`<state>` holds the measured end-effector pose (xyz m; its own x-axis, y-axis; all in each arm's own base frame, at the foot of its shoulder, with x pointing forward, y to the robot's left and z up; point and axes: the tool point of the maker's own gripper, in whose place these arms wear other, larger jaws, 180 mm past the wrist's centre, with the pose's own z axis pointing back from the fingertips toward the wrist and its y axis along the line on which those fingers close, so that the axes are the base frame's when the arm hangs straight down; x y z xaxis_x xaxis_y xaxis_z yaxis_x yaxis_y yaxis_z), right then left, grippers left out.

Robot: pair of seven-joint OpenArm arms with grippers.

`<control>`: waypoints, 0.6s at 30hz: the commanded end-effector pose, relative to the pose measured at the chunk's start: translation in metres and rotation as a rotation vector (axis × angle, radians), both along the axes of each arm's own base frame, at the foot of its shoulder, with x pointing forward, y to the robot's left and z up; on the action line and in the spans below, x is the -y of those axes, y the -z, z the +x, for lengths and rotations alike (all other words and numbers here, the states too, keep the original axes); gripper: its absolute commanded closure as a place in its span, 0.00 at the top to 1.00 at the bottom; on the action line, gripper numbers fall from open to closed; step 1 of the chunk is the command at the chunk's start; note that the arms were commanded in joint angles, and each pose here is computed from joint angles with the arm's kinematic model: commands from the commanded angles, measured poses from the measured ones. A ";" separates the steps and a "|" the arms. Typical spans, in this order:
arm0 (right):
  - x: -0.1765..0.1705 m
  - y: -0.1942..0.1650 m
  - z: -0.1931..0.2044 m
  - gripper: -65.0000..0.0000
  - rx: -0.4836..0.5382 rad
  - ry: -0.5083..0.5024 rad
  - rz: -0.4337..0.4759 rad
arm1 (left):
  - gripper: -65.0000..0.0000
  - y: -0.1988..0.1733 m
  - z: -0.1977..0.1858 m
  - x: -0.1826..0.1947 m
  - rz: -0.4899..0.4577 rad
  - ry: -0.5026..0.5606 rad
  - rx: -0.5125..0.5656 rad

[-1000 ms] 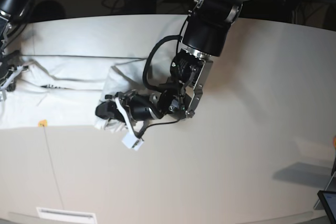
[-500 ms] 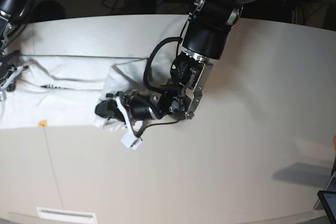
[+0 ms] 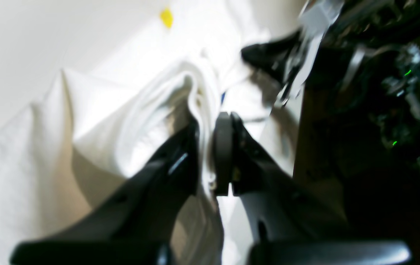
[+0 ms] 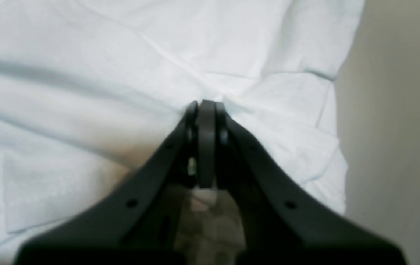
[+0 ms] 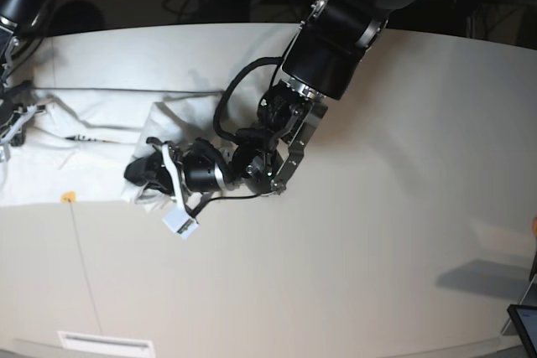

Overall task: Fold the T-shirt properly
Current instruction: 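Lift the strip end with the left gripper, fold toward the right gripper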

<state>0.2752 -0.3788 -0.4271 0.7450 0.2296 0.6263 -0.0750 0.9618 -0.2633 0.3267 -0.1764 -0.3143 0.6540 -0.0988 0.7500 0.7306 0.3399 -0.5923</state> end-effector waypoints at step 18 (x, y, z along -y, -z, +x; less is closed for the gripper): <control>-0.001 0.038 -0.045 0.00 -0.248 0.007 -0.032 | 0.69 -0.114 -0.001 0.026 -0.374 0.148 0.109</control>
